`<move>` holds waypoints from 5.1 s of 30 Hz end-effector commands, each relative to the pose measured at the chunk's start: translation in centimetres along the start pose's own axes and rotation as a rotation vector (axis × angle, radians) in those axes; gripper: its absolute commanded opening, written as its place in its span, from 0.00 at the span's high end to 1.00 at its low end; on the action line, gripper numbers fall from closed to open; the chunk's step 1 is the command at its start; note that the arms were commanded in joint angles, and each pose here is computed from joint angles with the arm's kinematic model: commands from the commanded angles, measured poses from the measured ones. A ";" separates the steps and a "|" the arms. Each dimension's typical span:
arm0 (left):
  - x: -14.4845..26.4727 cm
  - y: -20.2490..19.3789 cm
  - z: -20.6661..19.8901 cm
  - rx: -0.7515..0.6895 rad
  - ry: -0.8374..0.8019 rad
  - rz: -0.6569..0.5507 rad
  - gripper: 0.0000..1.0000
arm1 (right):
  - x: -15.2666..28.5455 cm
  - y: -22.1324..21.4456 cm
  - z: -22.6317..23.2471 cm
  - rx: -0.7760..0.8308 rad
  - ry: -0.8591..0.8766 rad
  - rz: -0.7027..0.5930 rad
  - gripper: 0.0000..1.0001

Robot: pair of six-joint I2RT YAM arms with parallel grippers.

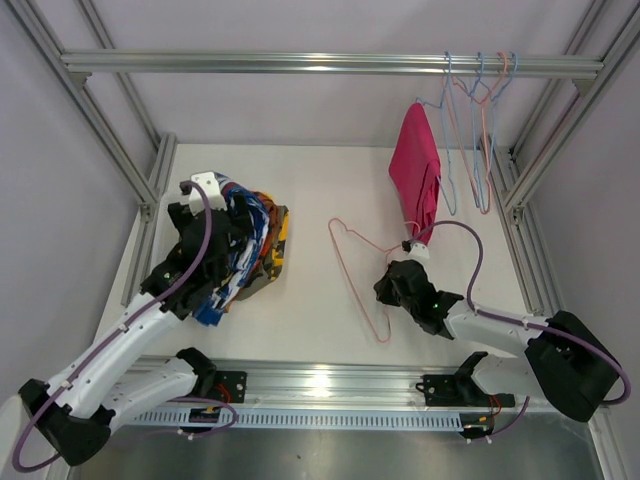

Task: Remove the trousers from the hanger
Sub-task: Place the trousers in the bin, then place the hanger at the clothesline.

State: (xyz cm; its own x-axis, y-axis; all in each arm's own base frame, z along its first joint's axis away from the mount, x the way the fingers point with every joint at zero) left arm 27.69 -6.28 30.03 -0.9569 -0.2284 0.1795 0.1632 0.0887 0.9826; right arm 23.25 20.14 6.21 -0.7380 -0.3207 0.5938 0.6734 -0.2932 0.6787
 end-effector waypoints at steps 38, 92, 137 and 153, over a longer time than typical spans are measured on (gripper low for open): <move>-0.4 -9.6 1.2 0.382 0.179 0.198 0.01 | 1.5 0.2 1.2 0.016 0.088 0.001 1.00; 4.0 7.4 -4.7 -0.040 -0.304 -0.086 0.01 | 15.1 26.6 16.7 0.566 -0.033 -0.451 1.00; 3.9 3.3 -4.7 0.031 -0.416 -0.034 0.01 | 9.5 36.5 13.9 0.553 -0.205 -0.453 1.00; 4.5 3.6 -4.8 0.044 -0.448 -0.039 0.00 | 3.5 37.0 12.7 0.524 -0.219 -0.368 1.00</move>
State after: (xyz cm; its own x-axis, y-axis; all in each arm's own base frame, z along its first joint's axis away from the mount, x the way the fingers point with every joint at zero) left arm 25.30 -11.69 33.96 -0.9734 0.1968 0.1171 0.1389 0.1004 0.9852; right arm 44.02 19.36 37.42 -0.9260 -0.0607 0.3725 0.3549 0.1960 0.9141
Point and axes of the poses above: each gripper's point midway between its finger pads, its own x axis back along the fingers, its own z axis along the line the jaws close on, y = z × x, the point moved 2 cm from there along x, back along the fingers, and after that the axes turned 2 degrees about x, right-handed, at the moved point
